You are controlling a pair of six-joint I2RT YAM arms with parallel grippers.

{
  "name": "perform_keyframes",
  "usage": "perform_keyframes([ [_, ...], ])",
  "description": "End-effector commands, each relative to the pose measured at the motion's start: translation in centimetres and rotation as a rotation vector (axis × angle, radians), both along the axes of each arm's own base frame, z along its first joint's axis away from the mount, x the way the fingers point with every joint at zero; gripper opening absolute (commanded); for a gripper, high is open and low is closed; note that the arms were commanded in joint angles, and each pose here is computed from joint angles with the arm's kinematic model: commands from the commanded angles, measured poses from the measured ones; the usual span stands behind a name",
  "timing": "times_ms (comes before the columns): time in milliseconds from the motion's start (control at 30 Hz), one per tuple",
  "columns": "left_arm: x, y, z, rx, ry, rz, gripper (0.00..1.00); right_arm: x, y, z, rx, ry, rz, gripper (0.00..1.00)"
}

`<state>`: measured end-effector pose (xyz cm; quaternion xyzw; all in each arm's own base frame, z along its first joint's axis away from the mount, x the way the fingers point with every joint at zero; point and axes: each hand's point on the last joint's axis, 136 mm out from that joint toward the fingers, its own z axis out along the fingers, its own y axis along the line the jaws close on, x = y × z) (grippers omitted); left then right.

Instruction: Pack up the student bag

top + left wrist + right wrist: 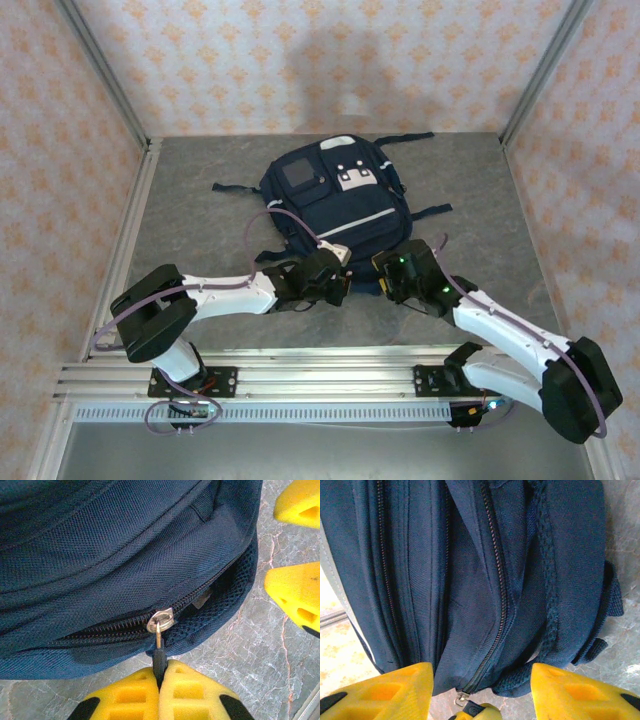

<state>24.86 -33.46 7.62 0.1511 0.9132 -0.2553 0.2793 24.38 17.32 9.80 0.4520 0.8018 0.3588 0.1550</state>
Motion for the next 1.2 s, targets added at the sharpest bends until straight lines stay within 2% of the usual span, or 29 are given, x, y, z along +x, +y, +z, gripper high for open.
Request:
perform_keyframes([
  [0,0.8,-0.2,2.3,-0.018,-0.052,0.021,0.0,0.4,-0.3,-1.0,-0.014,0.007,-0.041,0.54],
  [133,0.7,-0.5,2.5,-0.029,-0.054,0.014,0.0,1.7,0.7,-1.9,-0.005,0.01,-0.043,0.53],
  [233,0.7,-0.4,2.5,-0.024,-0.053,0.011,0.0,3.1,1.7,-2.4,-0.011,0.001,-0.029,0.46],
  [400,0.7,0.2,2.1,0.008,-0.052,0.019,0.0,4.1,0.9,-2.0,-0.112,-0.028,-0.031,0.1],
  [467,0.8,0.6,2.0,0.028,-0.057,0.03,0.0,3.8,-0.1,-1.8,-0.15,-0.037,-0.052,0.0],
  [633,1.1,2.1,1.8,0.063,-0.061,0.059,0.0,3.0,-2.1,-2.3,-0.227,-0.03,-0.079,0.0],
  [933,2.0,5.3,1.1,0.074,-0.049,0.129,0.0,2.7,-3.0,-2.1,-0.216,-0.04,-0.096,0.0],
  [1167,1.8,4.7,1.3,0.038,-0.026,0.115,0.0,3.0,-2.7,-1.4,-0.21,-0.056,-0.087,0.0],
])
